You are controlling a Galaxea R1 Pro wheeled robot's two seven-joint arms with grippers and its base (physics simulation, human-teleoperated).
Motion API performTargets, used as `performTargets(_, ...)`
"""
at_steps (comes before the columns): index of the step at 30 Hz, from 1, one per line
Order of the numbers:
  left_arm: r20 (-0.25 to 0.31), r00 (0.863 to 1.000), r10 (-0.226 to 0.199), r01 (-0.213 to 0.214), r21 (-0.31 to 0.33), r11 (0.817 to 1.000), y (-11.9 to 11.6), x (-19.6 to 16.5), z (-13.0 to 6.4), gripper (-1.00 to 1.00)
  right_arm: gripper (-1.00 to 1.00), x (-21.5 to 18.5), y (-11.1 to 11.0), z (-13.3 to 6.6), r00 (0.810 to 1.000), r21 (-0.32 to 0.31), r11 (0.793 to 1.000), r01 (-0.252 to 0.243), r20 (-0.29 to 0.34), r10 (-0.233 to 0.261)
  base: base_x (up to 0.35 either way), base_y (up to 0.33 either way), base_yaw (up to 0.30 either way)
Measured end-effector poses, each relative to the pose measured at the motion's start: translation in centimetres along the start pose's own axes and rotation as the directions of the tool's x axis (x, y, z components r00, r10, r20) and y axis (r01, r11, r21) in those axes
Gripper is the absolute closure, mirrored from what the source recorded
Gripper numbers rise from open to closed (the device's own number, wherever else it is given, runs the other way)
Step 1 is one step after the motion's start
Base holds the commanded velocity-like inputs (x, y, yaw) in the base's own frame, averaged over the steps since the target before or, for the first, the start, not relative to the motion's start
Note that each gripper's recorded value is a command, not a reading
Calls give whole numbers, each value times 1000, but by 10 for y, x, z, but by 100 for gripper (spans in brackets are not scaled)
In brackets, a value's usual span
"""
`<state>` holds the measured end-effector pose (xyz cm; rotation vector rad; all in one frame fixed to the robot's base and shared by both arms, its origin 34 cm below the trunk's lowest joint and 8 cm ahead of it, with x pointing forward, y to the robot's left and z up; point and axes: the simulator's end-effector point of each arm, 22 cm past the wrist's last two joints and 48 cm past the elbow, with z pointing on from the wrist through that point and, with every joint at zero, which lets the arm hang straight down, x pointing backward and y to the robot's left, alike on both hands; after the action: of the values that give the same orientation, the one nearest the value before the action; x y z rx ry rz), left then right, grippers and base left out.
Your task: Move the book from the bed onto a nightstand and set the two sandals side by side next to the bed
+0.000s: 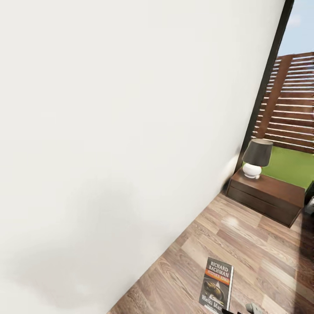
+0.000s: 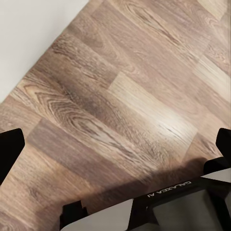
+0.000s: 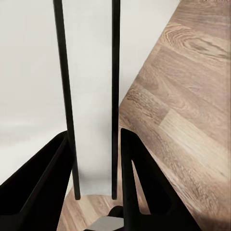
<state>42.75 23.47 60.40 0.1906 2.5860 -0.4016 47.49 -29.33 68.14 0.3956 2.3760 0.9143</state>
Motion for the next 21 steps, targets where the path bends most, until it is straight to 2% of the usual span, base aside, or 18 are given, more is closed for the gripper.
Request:
performTargets(11,0,1000,0,0,0,1000,0,0,0,-100,100,0,0,0,1000,0,1000,0,0,0,12,0,-178)
performTargets(21,1,1000,0,0,0,1000,0,0,0,-100,100,0,0,0,1000,0,1000,1,0,-1,284,0,-178)
